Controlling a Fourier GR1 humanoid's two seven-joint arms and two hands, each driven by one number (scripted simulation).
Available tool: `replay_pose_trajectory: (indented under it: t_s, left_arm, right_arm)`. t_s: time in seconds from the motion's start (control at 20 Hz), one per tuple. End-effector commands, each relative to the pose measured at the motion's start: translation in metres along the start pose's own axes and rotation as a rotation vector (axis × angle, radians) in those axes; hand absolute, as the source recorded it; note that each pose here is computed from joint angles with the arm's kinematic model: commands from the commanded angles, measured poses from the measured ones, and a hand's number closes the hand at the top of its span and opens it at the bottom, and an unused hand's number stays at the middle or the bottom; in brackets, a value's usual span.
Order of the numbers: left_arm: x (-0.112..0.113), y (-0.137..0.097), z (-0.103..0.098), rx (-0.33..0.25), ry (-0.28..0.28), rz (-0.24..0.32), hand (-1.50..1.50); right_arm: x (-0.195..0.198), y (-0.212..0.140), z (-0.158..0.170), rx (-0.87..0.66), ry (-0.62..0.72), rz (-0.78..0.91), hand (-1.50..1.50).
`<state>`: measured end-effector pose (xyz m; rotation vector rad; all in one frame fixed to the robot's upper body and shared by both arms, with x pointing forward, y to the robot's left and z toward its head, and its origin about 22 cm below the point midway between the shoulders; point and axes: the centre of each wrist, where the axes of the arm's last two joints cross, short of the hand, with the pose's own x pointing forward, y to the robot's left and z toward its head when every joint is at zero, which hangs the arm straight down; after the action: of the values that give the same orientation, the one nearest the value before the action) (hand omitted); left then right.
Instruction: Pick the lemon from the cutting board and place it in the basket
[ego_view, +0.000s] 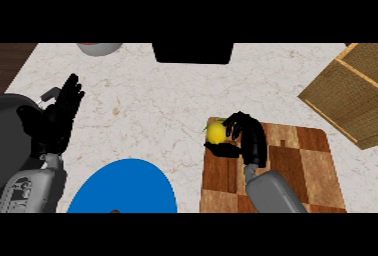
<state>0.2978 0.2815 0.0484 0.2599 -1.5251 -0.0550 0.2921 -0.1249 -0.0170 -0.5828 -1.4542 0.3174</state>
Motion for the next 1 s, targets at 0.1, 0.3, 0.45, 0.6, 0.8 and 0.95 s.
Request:
replay_pose_trajectory:
  t_s: [0.1, 0.3, 0.45, 0.6, 0.8, 0.95]
  left_arm:
    - [0.005, -0.007, 0.000, 0.020, -0.007, 0.015, 0.00]
    - [0.005, 0.029, -0.013, 0.052, 0.023, 0.012, 0.00]
    - [0.001, 0.007, 0.013, 0.027, 0.026, -0.001, 0.00]
    - [-0.008, 0.011, 0.009, 0.036, 0.016, -0.004, 0.00]
    - [-0.004, 0.009, 0.019, 0.037, 0.011, 0.011, 0.00]
    - [0.010, 0.017, 0.012, 0.026, 0.012, 0.002, 0.00]
  right_arm:
    - [0.045, 0.019, 0.002, -0.174, -0.111, -0.171, 1.50]
    - [0.087, -0.009, -0.007, -0.237, -0.146, -0.118, 1.50]
    - [0.124, -0.011, -0.012, -0.254, -0.086, -0.082, 1.50]
    - [0.136, -0.046, -0.037, -0.314, -0.079, -0.075, 1.50]
    - [0.155, -0.078, -0.053, -0.420, -0.040, -0.200, 1.50]
    - [0.171, -0.093, -0.079, -0.472, -0.049, -0.156, 1.50]
